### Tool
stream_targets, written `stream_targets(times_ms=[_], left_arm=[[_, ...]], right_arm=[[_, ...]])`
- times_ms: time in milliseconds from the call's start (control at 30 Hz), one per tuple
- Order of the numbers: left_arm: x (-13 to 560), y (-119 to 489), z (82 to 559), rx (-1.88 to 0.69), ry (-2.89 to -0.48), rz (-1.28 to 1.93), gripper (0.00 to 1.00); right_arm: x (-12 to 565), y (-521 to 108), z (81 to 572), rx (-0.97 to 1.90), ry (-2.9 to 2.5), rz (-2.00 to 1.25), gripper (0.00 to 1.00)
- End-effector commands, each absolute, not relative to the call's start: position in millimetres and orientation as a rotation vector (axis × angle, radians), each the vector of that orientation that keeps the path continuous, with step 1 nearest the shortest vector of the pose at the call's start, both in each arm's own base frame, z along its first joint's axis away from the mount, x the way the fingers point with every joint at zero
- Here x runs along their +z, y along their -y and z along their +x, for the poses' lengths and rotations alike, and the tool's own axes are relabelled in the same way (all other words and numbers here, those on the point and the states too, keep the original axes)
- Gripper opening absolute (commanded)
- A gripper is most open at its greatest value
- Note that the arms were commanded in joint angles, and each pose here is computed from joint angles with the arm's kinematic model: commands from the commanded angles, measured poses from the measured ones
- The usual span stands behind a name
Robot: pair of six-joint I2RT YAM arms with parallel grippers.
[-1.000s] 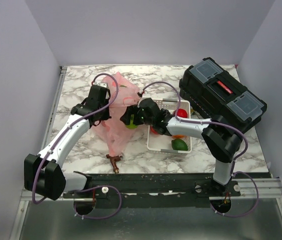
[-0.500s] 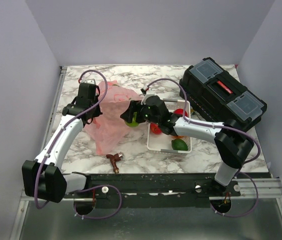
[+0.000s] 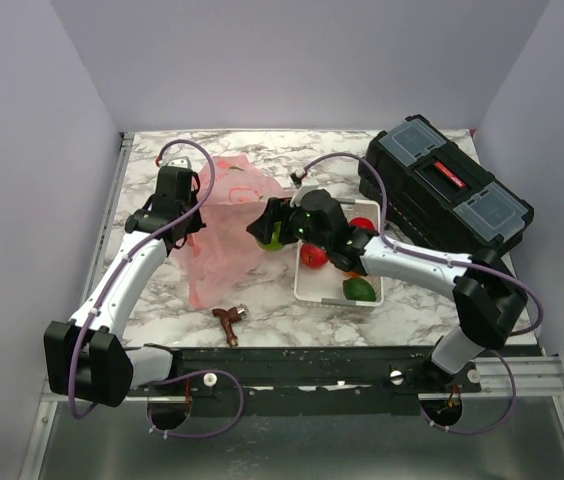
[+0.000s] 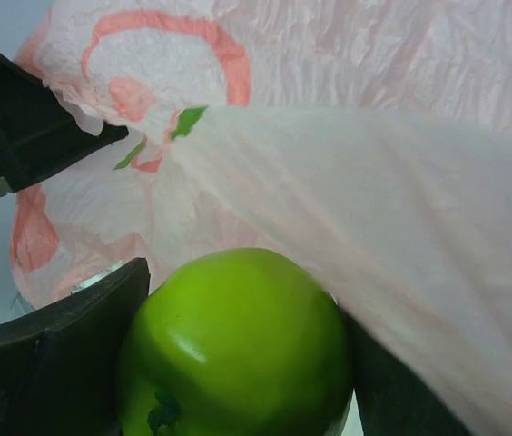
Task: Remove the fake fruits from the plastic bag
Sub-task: Move the plastic bag to the center of the board.
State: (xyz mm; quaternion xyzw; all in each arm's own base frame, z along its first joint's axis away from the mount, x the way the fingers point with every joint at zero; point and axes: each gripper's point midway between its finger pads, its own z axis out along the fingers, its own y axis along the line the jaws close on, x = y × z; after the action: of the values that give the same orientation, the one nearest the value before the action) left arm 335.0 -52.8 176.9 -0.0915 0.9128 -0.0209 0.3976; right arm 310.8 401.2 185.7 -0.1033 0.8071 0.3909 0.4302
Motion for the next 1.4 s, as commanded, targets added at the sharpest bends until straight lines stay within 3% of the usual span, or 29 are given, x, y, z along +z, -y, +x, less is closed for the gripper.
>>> stream_targets(times_ms=[0, 167, 400, 567, 700, 833, 1100, 1367], left_arm=[[178, 45, 333, -0.024, -2.281, -0.224, 0.00], [181, 45, 334, -0.023, -2.271, -0.234, 0.00], [180, 45, 336, -0.042, -2.280, -0.269, 0.00], [184, 63, 336, -0.166, -2.268, -0.217, 0.00], [187, 89, 336, -0.333, -2.262, -0.129, 0.00], [185, 90, 335, -0.343, -2.268, -0.128, 0.00], [193, 17, 329, 0.070, -2.194, -0.432, 0.00], [207, -8, 323, 0.092, -2.078, -0.576, 0.00]], right_arm=[[188, -354, 315, 0.744, -2.009, -0.210, 0.04], [187, -314, 296, 0.673, -2.005, -0.185, 0.03], [189, -314, 244, 0.863, -2.042, -0.367, 0.06], [194, -362, 194, 1.256, -2.049, -0.652, 0.06], [195, -397, 182, 1.499, -2.030, -0.723, 0.06], [207, -426, 172, 1.645, -1.984, -0.796, 0.06], [220, -423, 180, 1.524, -1.956, -0.786, 0.01], [179, -381, 179, 1.328, -2.073, -0.677, 0.01]])
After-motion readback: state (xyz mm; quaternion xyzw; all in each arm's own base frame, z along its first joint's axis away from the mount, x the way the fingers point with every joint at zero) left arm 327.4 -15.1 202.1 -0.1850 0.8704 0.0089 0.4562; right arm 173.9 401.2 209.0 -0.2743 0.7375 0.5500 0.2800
